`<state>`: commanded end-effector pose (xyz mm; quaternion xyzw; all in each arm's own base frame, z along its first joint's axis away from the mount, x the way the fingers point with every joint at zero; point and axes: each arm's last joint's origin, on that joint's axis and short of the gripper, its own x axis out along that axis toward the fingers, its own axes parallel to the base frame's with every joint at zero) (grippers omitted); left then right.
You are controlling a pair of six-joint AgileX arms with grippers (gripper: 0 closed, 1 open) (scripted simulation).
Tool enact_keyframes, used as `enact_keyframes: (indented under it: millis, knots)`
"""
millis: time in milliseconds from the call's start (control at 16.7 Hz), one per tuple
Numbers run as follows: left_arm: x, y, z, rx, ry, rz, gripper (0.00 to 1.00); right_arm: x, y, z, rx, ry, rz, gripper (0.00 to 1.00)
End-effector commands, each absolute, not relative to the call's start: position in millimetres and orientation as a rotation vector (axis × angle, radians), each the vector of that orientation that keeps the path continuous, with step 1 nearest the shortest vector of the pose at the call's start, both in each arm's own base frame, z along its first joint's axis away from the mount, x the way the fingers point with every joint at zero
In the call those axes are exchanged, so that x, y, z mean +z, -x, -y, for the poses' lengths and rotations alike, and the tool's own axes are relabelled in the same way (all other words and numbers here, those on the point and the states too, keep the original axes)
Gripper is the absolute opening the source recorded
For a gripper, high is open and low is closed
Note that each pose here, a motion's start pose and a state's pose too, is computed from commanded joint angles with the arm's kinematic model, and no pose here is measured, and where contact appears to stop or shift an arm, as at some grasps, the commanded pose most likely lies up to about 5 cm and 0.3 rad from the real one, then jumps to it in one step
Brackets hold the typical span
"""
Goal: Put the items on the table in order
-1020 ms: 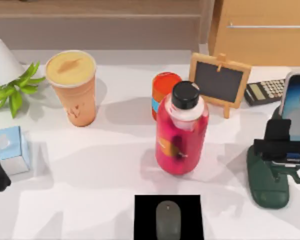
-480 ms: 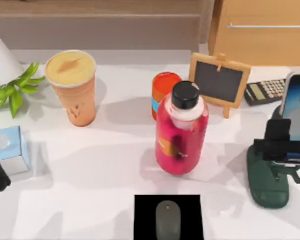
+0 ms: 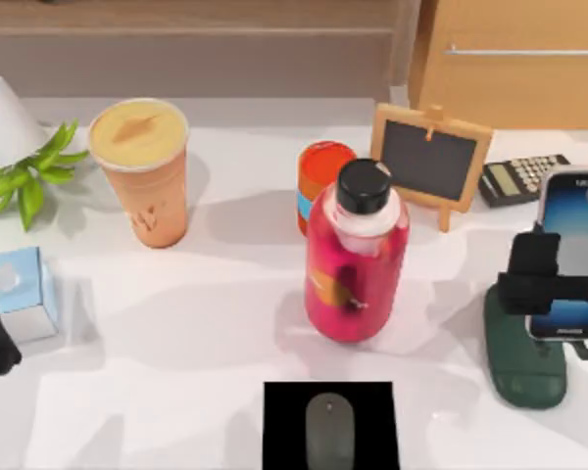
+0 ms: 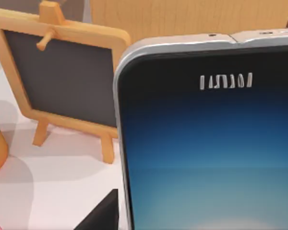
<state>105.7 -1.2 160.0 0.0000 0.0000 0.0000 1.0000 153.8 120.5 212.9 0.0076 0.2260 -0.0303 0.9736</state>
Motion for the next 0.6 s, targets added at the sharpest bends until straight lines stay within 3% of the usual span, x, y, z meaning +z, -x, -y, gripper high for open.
enact_keyframes:
  millis: [600]
  knots:
    - [160.0, -105.7, 1.2, 0.0, 0.0, 0.0, 1.0, 223.0, -150.3, -118.0, -0.062, -0.032, -0.44, 1.0]
